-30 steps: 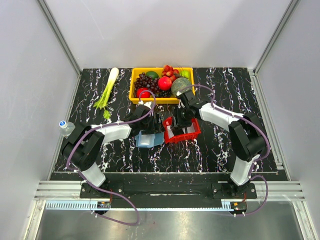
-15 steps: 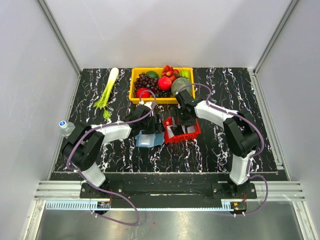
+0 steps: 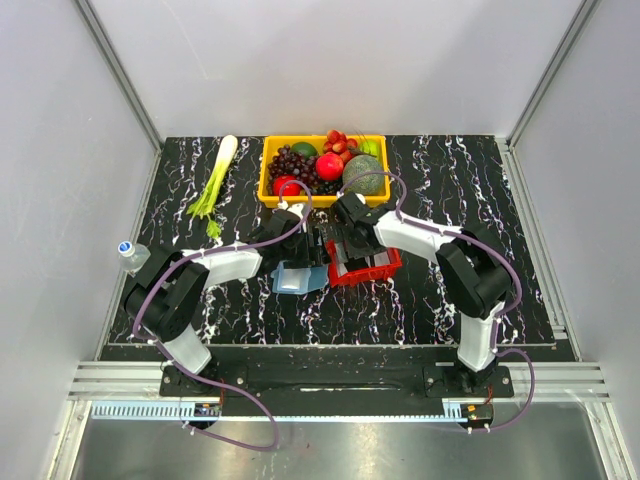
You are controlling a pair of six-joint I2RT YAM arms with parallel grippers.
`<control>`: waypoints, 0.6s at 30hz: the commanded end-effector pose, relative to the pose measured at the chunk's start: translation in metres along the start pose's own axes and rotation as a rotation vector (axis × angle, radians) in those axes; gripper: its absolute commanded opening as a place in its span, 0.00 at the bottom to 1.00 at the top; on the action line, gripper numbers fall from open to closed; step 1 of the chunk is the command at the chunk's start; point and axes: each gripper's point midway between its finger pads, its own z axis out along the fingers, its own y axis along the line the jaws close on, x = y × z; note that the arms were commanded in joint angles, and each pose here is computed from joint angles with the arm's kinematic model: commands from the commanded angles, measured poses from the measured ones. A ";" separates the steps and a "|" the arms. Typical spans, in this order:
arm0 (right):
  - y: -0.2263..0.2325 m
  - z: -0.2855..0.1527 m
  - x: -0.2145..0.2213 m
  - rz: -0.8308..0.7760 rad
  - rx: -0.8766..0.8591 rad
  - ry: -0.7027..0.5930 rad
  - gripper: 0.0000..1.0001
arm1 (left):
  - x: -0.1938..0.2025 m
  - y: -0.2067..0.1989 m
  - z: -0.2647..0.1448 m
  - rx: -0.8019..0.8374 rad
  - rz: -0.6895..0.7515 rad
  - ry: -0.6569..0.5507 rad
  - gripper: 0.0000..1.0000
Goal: Put the credit cards into the card holder
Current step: Pick up the credit card from the storage box.
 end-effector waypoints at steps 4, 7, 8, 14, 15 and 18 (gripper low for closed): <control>0.005 -0.010 0.026 0.013 0.005 0.042 0.84 | -0.008 -0.006 -0.003 0.044 0.012 -0.032 0.76; 0.008 0.002 0.029 -0.011 -0.006 0.051 0.82 | -0.008 -0.008 0.000 0.059 0.006 -0.027 0.77; 0.008 0.008 0.034 -0.008 0.001 0.077 0.81 | -0.008 -0.009 0.000 0.064 0.006 -0.024 0.76; 0.007 0.021 0.049 0.012 0.014 0.125 0.63 | -0.008 -0.005 -0.002 0.057 0.000 -0.029 0.77; 0.006 0.020 0.049 0.016 0.017 0.120 0.61 | -0.007 -0.005 -0.002 0.058 -0.001 -0.027 0.77; 0.003 0.017 0.045 0.011 0.029 0.097 0.47 | -0.007 -0.003 -0.002 0.056 -0.005 -0.028 0.77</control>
